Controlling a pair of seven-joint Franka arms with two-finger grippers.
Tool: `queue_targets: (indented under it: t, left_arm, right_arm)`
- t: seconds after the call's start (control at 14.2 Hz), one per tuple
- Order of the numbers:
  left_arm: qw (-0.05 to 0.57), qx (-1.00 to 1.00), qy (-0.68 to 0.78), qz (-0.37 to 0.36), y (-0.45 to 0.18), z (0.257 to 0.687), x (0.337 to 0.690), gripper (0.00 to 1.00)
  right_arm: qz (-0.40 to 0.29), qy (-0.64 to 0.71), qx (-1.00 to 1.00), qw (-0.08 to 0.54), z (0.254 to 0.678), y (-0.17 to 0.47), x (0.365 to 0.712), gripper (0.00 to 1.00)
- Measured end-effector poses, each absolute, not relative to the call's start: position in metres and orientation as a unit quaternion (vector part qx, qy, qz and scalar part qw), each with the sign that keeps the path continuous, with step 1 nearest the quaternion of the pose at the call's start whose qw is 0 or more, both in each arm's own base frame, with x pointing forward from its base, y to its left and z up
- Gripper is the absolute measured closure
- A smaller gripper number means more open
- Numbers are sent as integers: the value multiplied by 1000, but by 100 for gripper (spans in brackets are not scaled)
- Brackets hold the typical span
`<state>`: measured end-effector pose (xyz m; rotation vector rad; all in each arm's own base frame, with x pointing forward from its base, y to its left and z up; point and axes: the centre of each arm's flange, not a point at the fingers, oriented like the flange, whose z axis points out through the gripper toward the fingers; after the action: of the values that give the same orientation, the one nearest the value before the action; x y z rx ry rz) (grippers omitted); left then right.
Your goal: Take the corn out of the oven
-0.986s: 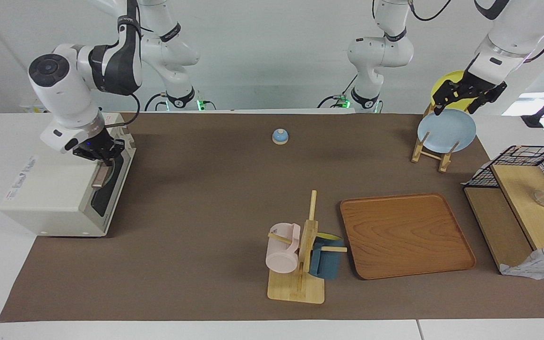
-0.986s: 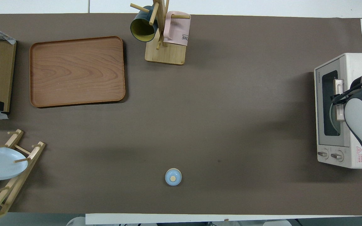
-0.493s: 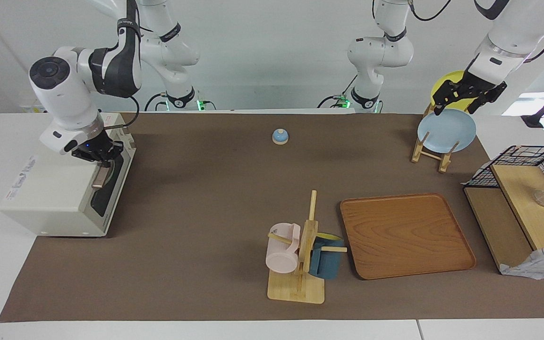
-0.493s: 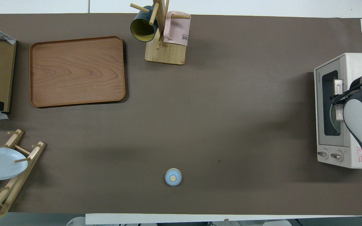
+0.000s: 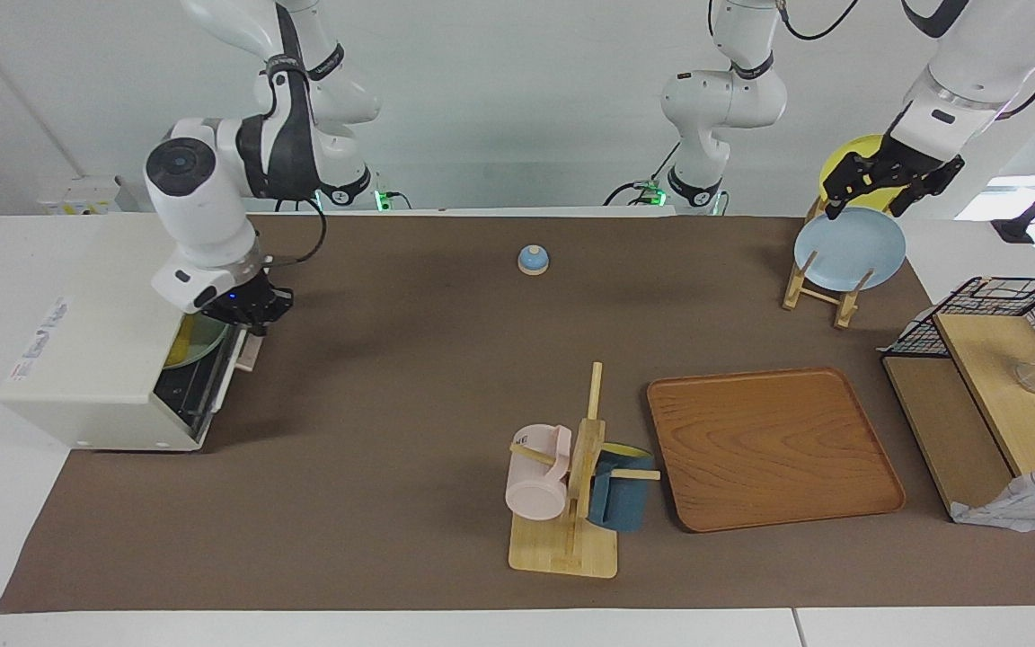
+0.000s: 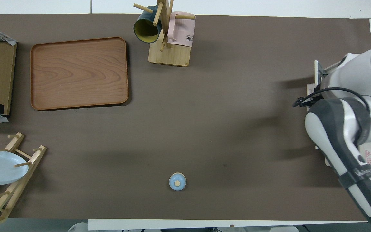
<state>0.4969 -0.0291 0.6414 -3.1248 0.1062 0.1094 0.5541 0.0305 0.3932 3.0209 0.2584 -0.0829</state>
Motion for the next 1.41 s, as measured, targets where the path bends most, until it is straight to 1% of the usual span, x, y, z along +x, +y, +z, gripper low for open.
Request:
queue_targets:
  t: [0.21,0.35,0.42,0.49,0.56,0.63,0.77,0.99,1.2,1.41]
  left_arm:
    - [7,-999,34,35,-29,641,497,0]
    - [7,-999,34,35,-29,641,497,0]
    - [7,-999,34,35,-29,641,497,0]
    - [7,-999,34,35,-29,641,497,0]
    - [7,-999,34,35,-29,641,497,0]
    - [7,-999,34,35,-29,641,497,0]
    - [7,-999,34,35,-29,641,497,0]
    - [7,-999,34,35,-29,641,497,0]
    - [7,-999,34,35,-29,641,497,0]
    - [7,-999,34,35,-29,641,497,0]
  right_arm:
    - [-26,85,995,43,323,52,570,99]
    - [-25,71,996,39,298,54,578,99]
    - [-19,59,998,33,300,58,585,99]
    - [-11,50,998,21,312,69,592,99]
    - [-7,46,999,13,330,81,600,95]
    - [-6,43,999,10,350,90,607,95]
    - [-20,35,999,13,383,87,607,76]
    - [-62,-7,998,21,409,36,592,45]
    - [-87,-41,995,19,397,-8,582,43]
    - [-109,-49,993,19,376,-17,569,43]
